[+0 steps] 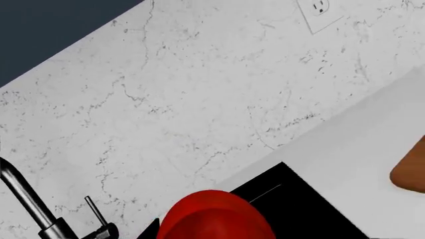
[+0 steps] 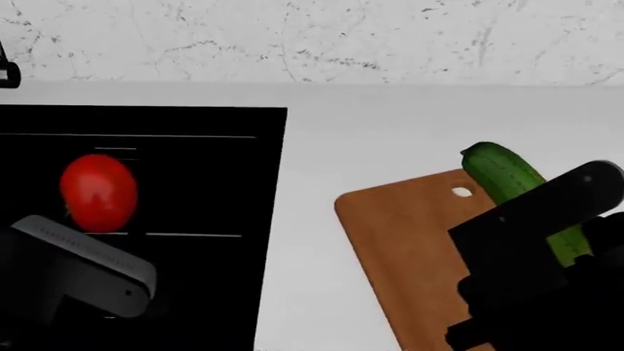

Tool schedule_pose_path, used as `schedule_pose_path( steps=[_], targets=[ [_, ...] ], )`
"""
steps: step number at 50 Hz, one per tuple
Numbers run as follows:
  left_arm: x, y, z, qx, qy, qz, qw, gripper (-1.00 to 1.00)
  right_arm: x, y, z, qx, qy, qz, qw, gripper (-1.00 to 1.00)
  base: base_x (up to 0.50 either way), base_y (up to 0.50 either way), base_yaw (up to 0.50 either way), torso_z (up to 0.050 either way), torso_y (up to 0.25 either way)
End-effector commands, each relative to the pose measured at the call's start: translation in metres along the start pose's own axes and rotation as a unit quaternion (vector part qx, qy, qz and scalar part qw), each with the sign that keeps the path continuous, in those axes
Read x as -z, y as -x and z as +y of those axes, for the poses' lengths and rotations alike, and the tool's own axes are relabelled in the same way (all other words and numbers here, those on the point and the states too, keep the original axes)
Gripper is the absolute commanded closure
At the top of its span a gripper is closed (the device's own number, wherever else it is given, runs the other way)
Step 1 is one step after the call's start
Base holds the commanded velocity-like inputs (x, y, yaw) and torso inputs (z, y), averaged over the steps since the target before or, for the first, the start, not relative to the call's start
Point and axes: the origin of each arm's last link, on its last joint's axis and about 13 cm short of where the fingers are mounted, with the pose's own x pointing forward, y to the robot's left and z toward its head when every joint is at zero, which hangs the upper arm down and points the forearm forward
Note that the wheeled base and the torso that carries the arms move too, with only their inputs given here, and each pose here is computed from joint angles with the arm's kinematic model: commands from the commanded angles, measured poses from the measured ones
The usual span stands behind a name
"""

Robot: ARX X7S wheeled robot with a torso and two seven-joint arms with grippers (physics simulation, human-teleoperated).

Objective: Pick the vegetables from the sink and place them on the cutting board.

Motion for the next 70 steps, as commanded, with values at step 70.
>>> schedule_pose_path(
  steps=[70],
  targets=[
    [-0.046, -0.102, -0.048, 0.192, 0.210, 0.168, 0.944, 1.00, -0.028, 0.002, -0.011, -0.050, -0.072, -0.007, 0.996, 1.00, 0.00, -0.18, 0.00, 0.000, 0.001]
  ],
)
